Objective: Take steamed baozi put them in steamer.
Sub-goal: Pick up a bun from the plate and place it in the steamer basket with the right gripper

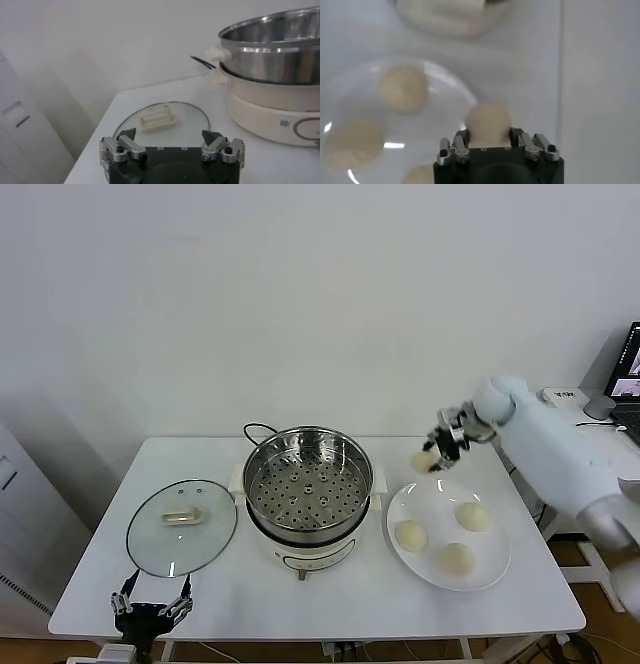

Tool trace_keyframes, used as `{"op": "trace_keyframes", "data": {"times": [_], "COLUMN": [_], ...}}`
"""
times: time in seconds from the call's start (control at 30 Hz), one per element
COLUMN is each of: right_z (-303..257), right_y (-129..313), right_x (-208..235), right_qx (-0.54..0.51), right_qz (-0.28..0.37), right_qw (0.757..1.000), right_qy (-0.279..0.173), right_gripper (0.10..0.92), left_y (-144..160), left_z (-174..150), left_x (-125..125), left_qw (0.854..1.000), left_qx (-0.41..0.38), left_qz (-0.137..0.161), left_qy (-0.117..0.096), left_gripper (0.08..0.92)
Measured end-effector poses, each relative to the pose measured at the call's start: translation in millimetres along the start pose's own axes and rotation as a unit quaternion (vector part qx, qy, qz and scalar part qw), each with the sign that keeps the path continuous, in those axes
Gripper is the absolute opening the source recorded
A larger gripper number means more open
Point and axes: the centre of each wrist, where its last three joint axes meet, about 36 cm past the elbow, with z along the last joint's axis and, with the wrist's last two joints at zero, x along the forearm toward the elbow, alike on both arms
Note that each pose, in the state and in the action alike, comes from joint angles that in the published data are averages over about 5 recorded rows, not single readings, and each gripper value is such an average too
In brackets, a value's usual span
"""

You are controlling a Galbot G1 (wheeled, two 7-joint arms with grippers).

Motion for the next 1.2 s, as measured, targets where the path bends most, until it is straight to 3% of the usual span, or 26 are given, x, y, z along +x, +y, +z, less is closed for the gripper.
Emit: {"op": "trace_keyframes", "data": {"times": [0.23, 0.47, 0.83, 1.2], "right_z": [-59, -127, -202, -237], "right_y": [-57, -86, -93, -86], "right_x": [17, 10, -15, -54], "right_qx": [0.107, 0.242, 0.424, 0.513], "right_qz": [-0.009, -0.027, -0.055, -0.062], "right_qw": [0.994, 0.968, 0.903, 0.856], "right_qy": [-0.033, -0.051, -0.048, -0.024], "right_gripper": [0.517, 0.518, 0.518, 0.518], "left_y": [-2, -3, -4, -3], "left_z": [-3, -4, -4, -6], "left_x": [-1, -1, -1, -1], "left_qw": [1.0, 1.0, 1.0, 1.0], "left_qx": [0.004, 0.004, 0.004, 0.004], "left_qz": [-0.002, -0.003, -0.002, -0.003], "left_qy": [-0.006, -0.008, -0.008, -0.012], "left_gripper": [0.823, 0.823, 0.823, 0.823]}}
